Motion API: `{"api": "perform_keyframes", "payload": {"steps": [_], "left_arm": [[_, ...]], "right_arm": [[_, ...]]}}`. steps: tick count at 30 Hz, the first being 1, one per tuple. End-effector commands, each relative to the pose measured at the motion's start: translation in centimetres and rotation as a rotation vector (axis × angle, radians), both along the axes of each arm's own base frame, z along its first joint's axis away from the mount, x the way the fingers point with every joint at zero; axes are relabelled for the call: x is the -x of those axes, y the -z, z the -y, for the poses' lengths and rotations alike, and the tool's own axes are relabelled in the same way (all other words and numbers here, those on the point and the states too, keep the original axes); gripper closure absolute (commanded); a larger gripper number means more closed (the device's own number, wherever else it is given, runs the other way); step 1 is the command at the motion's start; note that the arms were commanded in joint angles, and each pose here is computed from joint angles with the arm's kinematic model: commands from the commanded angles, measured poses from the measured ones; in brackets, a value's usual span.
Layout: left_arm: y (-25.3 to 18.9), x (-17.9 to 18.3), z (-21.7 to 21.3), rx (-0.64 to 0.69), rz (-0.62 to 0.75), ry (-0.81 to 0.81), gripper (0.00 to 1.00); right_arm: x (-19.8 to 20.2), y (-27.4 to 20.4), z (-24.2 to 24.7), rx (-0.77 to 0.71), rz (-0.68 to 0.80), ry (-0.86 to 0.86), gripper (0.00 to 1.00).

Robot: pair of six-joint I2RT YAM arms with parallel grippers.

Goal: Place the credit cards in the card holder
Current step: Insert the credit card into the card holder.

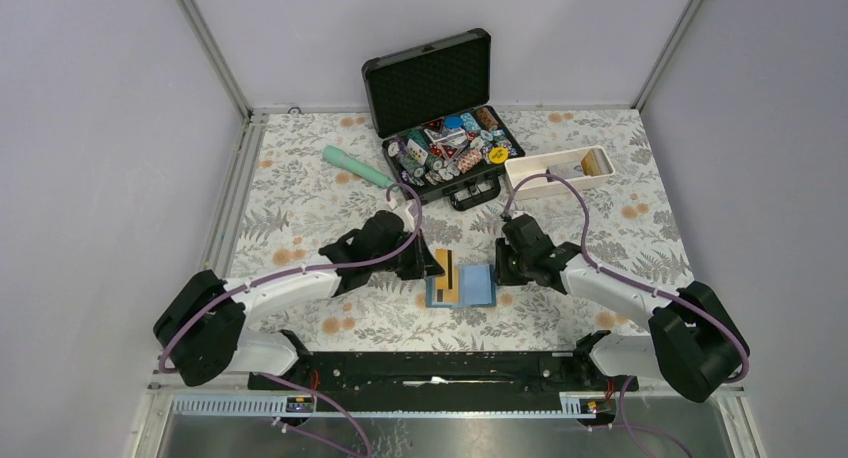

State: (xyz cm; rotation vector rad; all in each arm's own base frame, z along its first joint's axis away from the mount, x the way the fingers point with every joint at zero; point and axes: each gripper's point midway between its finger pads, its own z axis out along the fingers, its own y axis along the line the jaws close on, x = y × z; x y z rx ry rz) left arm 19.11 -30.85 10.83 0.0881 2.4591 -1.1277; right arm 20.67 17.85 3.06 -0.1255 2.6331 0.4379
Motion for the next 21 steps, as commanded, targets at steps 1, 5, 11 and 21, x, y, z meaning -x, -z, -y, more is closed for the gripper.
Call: {"api": "perform_keyframes", "payload": {"steps": [1,5,11,21], "left_arm": [[-1.4,-0.6,1.8,0.068,0.029,0.022,1.0],[-0.6,-0.5,2.2,0.078,0.017,0.027,1.0],[1.0,-0.5,2.4,0.065,-0.012,0.017,1.0],[3.6,0.0,1.2,0.006,-0.045,-0.011,1.0]], "right_arm": [[-1.0,-0.3,0.1,0.037,0.03,0.031,0.79],[-0.8,0.4,0.4,0.057,0.011,0.031,0.96],[-0.9,1.1,0.9,0.089,0.009,0.045,1.0],[-0.8,1.6,1.1,0.101,0.004,0.042,1.0]]}}
